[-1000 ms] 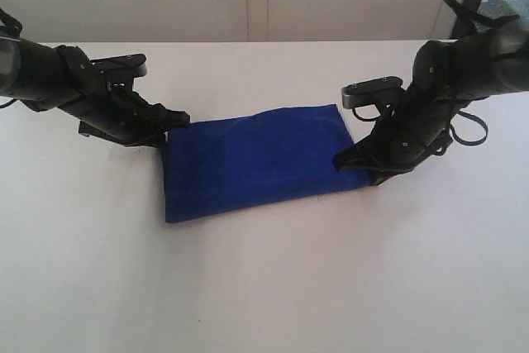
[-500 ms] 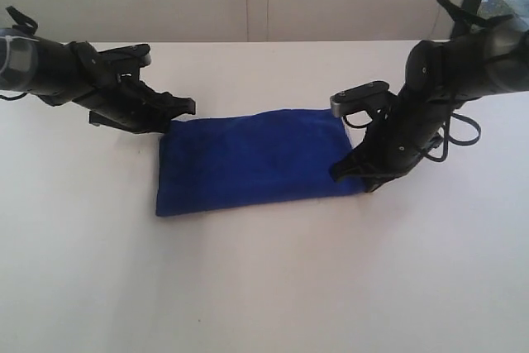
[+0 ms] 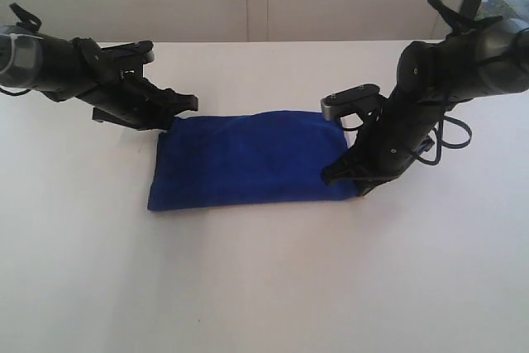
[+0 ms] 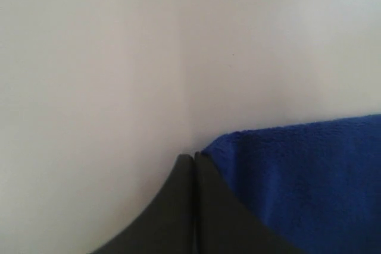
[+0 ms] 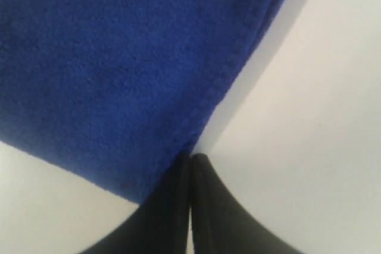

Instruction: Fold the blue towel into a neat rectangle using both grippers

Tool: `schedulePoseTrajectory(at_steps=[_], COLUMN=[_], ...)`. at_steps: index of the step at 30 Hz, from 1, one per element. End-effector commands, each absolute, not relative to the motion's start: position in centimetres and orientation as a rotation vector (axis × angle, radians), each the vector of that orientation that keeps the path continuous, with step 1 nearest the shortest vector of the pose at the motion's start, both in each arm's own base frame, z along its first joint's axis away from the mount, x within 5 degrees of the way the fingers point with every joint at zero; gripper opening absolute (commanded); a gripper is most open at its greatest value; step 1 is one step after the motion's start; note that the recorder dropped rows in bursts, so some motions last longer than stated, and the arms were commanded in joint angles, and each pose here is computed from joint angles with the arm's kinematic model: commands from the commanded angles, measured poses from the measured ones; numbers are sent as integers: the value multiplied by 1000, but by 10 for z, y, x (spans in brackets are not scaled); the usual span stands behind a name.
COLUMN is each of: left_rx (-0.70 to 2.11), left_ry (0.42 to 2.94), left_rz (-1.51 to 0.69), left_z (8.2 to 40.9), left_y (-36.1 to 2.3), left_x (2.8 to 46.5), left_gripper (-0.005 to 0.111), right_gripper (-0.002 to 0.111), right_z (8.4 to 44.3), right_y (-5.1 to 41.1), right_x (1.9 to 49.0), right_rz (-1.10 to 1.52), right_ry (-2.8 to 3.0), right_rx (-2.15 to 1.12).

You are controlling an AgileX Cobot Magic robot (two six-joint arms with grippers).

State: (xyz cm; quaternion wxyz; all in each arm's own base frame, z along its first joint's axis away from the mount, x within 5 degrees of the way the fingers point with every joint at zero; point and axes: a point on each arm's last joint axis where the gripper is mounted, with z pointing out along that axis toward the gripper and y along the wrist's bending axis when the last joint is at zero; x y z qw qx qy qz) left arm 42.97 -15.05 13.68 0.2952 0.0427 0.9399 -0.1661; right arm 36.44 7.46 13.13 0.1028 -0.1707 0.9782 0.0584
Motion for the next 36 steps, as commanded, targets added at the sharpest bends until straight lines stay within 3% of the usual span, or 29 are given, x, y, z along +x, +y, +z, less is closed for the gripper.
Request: schedulePoseTrajectory(at_steps=[1,6,11,20,29,36], left_rx=[115,205,154,87,110,224], left_ry=[2514,2548,2655,2813,2810,2688], left_rz=[-451,-408,-430,-527,-540,-493], left_z=[137,145,156,200,235,269], left_y=[-150,-140,-104,-51,-48,-44], left_x=[429,426,423,398,340,277], left_gripper=[0,0,0,0,0,0], right_gripper=[0,0,0,0,0,0], right_z=[130,130,138,166,192,237], right_y=[76,63,39,10,7,7], right_x=[361,364,367,362,315,267], right_rz=[181,175,170,160,150,138], right_ry=[2913,2934,2924,2864,2802,2637], right_rx=[-518,-385,-230,-67,-37,-22])
